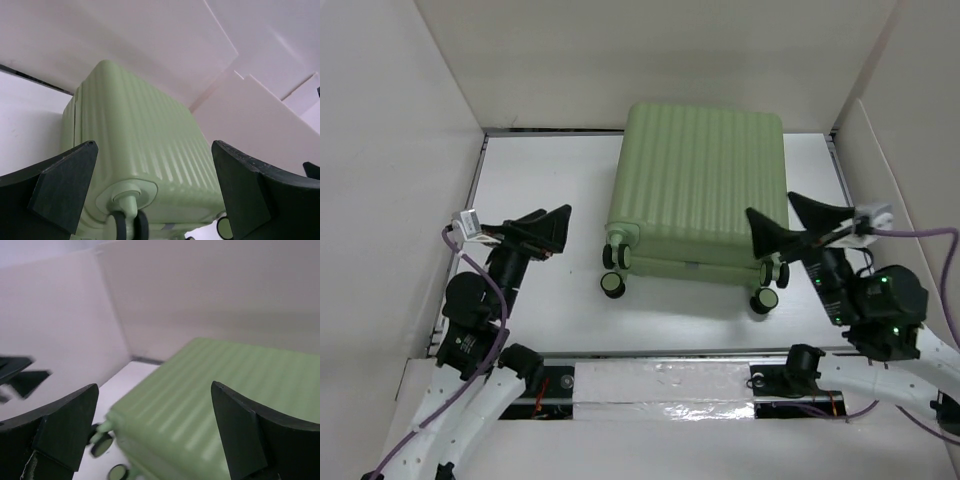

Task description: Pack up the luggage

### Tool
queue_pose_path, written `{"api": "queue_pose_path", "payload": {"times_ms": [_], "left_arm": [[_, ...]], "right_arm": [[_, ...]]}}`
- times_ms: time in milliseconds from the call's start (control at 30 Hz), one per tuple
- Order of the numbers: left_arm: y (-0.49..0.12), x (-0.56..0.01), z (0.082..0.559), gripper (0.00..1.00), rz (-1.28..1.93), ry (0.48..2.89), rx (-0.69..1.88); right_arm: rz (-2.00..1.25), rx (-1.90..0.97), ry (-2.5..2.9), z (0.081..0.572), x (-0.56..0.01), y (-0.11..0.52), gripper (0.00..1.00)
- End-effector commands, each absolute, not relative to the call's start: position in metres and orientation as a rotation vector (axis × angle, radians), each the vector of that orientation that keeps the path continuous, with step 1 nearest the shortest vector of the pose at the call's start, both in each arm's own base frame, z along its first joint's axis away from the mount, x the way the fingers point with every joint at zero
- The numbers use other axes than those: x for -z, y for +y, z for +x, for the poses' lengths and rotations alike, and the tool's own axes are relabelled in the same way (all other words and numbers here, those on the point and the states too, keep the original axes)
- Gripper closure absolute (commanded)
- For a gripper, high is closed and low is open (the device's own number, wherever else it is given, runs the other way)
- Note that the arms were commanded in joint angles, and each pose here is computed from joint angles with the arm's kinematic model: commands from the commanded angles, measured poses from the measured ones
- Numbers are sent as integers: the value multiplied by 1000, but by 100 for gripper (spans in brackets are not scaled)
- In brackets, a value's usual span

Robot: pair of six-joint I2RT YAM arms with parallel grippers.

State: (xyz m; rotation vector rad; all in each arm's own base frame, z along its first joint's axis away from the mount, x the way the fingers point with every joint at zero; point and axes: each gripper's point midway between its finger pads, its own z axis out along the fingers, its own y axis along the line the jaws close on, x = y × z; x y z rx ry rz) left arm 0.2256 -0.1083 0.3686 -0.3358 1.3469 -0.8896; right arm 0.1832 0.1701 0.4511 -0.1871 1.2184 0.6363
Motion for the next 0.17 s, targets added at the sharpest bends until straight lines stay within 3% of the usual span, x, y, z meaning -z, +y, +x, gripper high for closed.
{"api": "queue_pose_path", "payload": {"times_ms": [0,133], "left_arm": [[-115,-375,217,1,-232,1361,881],[-118,-364,222,1,-241,1387,878]], "right_arm": [[-65,-369,1339,203,-418,112,0],[-65,-376,1340,208,-409,109,0]]}}
